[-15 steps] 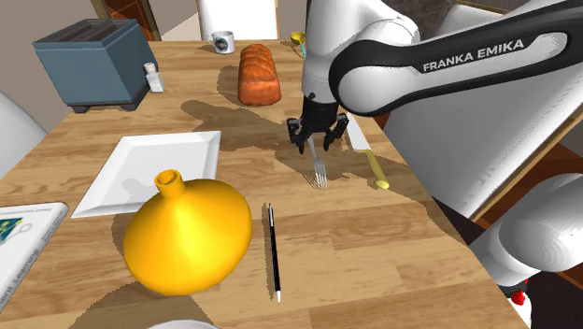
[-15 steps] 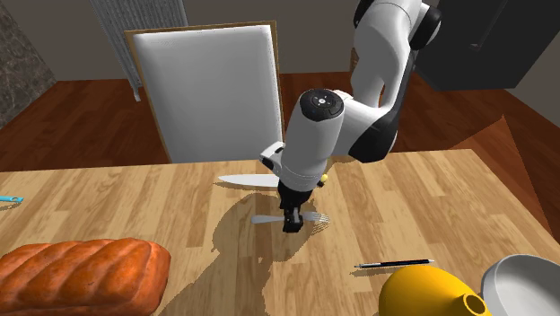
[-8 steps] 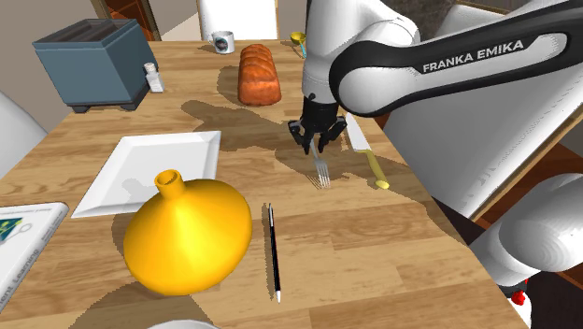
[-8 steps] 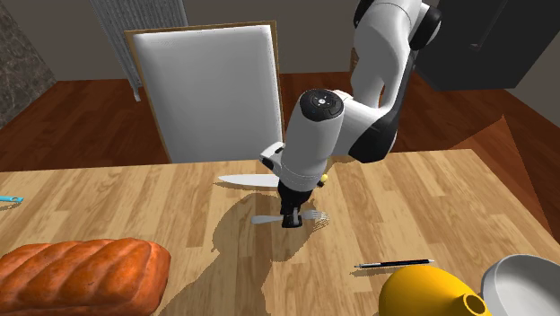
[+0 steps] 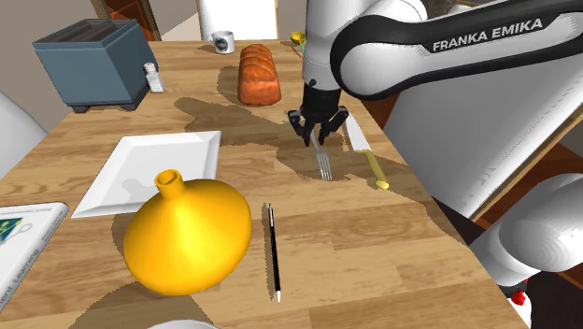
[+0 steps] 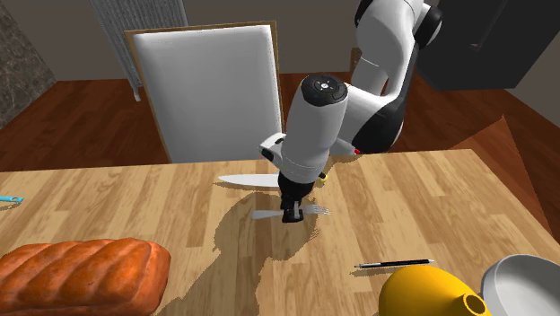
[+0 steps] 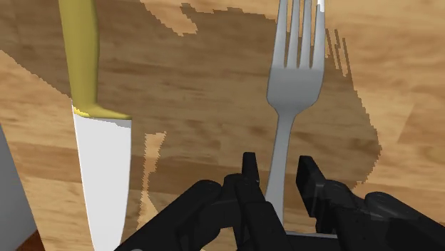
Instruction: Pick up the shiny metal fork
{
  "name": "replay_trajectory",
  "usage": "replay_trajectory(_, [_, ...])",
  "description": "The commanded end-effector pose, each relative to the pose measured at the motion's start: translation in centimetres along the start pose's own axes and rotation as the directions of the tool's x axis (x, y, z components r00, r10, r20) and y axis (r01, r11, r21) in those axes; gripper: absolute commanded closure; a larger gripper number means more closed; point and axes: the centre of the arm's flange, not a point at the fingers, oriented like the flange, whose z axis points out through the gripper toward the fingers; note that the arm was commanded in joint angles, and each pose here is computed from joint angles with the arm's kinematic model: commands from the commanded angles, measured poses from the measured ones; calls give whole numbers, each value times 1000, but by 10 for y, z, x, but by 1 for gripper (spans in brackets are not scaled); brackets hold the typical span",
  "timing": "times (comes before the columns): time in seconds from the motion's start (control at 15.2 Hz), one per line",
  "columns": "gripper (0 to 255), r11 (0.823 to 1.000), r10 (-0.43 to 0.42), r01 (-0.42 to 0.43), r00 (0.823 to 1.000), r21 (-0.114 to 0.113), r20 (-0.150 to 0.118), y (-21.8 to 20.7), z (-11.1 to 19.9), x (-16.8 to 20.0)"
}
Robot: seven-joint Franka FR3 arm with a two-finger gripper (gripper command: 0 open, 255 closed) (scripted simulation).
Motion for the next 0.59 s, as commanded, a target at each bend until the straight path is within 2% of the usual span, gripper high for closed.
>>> replay_trajectory(0.0, [255, 1000, 0, 0, 1000, 0, 0, 0, -10, 1])
replay_trajectory(0.53, [255, 1000, 0, 0, 1000, 0, 0, 1, -52, 7])
